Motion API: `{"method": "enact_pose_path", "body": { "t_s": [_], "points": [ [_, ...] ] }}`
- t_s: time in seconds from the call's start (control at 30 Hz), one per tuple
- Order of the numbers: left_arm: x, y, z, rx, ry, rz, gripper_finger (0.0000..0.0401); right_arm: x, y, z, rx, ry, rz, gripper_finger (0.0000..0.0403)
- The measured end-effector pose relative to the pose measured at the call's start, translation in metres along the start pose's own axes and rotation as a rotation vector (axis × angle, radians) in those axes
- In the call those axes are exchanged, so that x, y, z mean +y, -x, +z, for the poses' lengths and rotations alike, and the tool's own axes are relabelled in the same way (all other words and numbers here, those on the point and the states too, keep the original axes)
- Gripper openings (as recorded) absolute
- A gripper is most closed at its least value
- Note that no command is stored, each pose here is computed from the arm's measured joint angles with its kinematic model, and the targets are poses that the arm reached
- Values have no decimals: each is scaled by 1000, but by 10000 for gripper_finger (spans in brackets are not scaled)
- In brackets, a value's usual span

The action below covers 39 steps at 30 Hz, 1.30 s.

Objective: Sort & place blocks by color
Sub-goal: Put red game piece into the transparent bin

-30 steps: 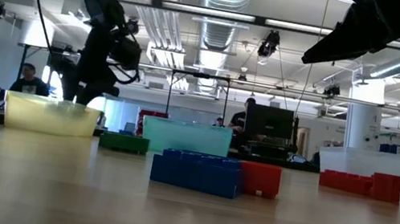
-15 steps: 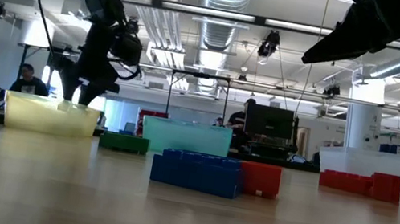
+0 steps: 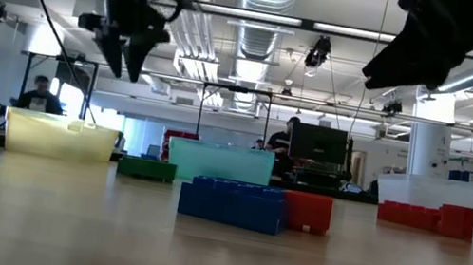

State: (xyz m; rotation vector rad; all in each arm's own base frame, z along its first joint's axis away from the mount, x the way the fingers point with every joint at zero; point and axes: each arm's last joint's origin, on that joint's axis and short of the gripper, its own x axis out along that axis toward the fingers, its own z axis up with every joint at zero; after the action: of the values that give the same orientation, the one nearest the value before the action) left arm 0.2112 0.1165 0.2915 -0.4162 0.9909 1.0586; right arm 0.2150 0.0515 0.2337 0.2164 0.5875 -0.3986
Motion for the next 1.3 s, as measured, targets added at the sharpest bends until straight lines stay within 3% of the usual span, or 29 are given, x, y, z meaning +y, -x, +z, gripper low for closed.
{"method": "enact_pose_path", "body": {
  "t_s": [0.2, 0.47, 0.67, 0.8, 1.03, 1.17, 1.3],
  "points": [
    [-29, 41, -19, -170, -76, -140, 212, -6, 0, -10, 85, -200, -68, 219],
    [-70, 76, -33, -421, -127, -294, 212, -15, -9, -21, 194, -307, -179, 219],
    [-95, 89, -44, -512, -223, -366, 212, -25, -22, -32, 327, -382, -290, 219],
    [-106, 90, -50, -557, -250, -336, 212, -29, -27, -39, 443, -438, -345, 219],
    [-112, 75, -58, -566, -283, -234, 212, -27, -26, -37, 581, -432, -472, 219],
    [-108, 67, -62, -583, -289, -158, 212, -21, -31, -28, 583, -414, -462, 219],
    [-106, 69, -61, -594, -279, -155, 212, -14, -37, -23, 603, -405, -451, 219]
  ]
}}
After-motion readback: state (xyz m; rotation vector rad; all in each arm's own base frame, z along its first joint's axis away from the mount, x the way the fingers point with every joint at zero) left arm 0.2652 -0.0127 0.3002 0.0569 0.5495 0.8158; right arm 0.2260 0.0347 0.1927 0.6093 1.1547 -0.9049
